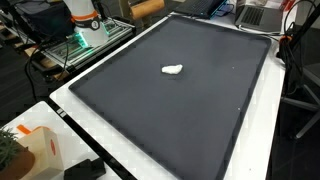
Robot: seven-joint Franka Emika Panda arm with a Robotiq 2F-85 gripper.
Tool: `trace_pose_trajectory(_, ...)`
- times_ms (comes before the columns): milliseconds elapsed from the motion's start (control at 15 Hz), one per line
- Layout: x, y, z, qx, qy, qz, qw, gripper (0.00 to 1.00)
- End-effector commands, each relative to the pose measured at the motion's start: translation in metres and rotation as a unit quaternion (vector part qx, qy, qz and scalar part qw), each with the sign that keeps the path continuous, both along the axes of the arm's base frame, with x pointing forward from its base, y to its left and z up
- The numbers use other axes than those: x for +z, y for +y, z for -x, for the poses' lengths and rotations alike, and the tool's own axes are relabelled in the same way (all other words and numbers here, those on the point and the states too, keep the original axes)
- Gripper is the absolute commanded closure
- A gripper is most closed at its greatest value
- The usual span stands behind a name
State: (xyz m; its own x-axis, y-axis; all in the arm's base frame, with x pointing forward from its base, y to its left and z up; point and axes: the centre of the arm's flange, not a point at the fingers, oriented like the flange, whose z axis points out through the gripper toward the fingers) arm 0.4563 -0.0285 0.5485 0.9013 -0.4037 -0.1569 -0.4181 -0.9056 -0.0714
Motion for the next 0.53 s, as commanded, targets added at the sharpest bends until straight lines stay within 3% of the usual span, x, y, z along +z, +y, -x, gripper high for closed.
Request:
trace_pose_trajectory(0,-0.002,-0.003,-0.001,-0.003,0.002,-0.001,1.0,0.53)
trace_pose_trajectory(67,-0.003,-0.008,-0.001,-0.005,0.003,-0.002,1.0,0.53)
trace_pose_trajectory(133,-0.005,-0.012,-0.002,-0.007,0.004,-0.003,1.0,0.78)
trace_pose_trajectory(200,-0.007,-0.007,-0.007,-0.044,-0.009,0.024,0.9987,0.78)
trace_pose_trajectory(467,-0.018,0.016,-0.023,-0.133,-0.053,0.064,0.9876,0.78)
